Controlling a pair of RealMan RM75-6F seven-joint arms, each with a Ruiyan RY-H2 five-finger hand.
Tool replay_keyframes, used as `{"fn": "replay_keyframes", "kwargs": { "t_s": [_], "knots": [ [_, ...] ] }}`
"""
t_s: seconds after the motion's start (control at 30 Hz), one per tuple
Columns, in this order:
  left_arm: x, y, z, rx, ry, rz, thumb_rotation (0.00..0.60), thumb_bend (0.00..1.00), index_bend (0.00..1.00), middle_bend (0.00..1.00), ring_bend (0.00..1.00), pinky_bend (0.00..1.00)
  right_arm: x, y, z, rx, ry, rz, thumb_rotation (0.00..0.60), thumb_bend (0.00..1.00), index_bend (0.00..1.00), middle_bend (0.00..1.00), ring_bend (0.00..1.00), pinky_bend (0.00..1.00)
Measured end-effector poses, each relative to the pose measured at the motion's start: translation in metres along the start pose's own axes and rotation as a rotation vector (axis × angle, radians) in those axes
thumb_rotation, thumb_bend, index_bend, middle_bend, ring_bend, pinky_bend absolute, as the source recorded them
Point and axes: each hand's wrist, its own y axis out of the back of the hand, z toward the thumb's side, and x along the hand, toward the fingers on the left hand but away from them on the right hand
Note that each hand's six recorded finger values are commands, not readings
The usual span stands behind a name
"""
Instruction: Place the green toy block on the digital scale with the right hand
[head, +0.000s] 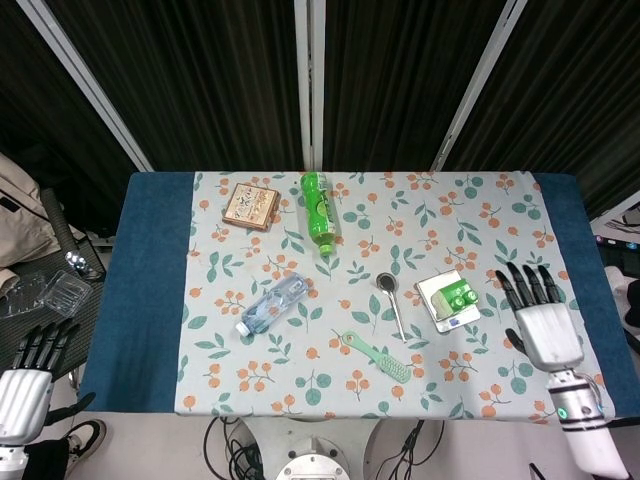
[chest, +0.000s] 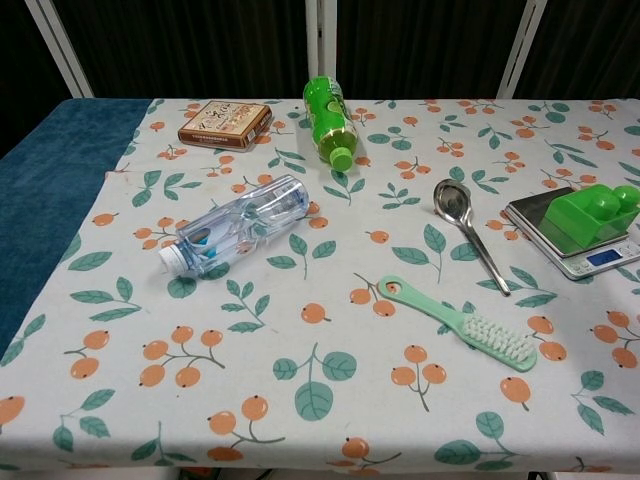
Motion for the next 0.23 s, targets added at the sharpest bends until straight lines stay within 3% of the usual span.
{"fn": "replay_keyframes", "kwargs": {
  "t_s": [0.23],
  "knots": [
    [0.003,0.003,0.004,0.013,-0.013,0.000,0.600,0.06,0.03,0.03,0.00,0.00,0.065,-0.024,-0.038,-0.100,-0.066,0.017,0.600,0.09,0.00,0.00,0.00,0.00]
  ]
}}
